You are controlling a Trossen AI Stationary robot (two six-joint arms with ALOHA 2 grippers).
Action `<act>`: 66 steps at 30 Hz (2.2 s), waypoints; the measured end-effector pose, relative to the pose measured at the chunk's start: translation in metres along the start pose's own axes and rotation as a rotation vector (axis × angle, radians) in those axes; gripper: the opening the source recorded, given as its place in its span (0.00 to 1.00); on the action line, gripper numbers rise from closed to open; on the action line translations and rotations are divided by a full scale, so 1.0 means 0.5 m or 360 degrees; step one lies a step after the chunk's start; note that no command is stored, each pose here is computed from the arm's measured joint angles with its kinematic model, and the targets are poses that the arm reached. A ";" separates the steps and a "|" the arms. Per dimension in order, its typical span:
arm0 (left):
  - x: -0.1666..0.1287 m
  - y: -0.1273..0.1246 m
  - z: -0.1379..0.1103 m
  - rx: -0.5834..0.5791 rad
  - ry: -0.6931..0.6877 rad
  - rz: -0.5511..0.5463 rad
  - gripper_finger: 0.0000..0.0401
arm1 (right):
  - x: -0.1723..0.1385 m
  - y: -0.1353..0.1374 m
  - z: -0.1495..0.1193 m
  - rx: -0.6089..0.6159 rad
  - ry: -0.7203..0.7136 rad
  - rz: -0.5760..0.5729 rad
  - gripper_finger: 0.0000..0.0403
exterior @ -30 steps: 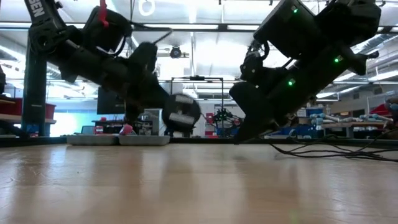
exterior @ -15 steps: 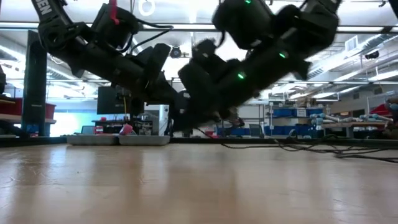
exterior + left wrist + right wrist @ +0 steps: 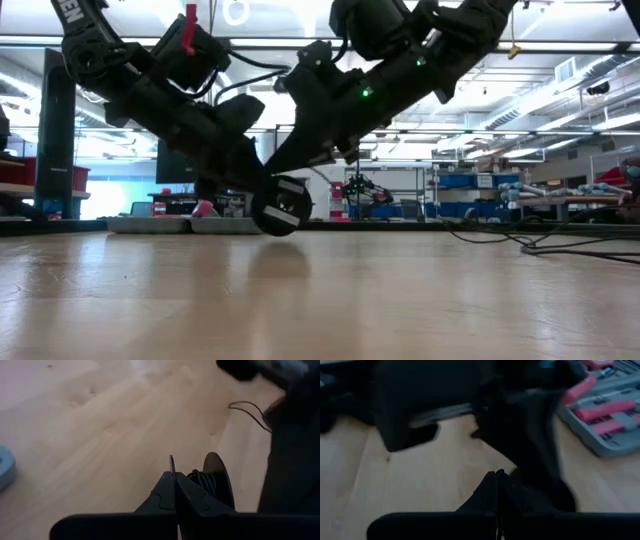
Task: Coil cords
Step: Coil the black wire onto the spool
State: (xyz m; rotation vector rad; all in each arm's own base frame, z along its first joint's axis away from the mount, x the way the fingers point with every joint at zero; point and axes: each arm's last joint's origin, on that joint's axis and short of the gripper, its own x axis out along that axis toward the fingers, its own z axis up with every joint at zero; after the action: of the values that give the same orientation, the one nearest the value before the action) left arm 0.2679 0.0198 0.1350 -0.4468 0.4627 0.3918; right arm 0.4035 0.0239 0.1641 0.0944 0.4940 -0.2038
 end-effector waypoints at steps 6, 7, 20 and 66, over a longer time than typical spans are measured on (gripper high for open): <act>0.000 -0.002 -0.002 0.0007 0.0054 -0.0060 0.00 | -0.031 -0.034 0.017 0.0022 0.0147 -0.0073 0.00; 0.000 -0.002 -0.003 0.0008 0.0060 -0.0068 0.00 | -0.033 -0.040 0.015 0.0031 0.0186 -0.0087 0.01; -0.001 0.006 -0.012 -0.0007 0.0120 0.0014 0.00 | -0.052 -0.055 -0.028 0.0150 0.0580 -0.0231 0.12; -0.007 -0.025 0.049 -0.0101 -0.0268 -0.0487 0.00 | -0.032 0.050 -0.164 0.0421 0.0518 -0.0341 0.00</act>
State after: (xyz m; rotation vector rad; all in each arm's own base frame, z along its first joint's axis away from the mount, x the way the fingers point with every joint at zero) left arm 0.2789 0.0205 0.1603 -0.5325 0.2134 0.1463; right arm 0.3573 0.0624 0.1011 0.3374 0.8005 -0.4682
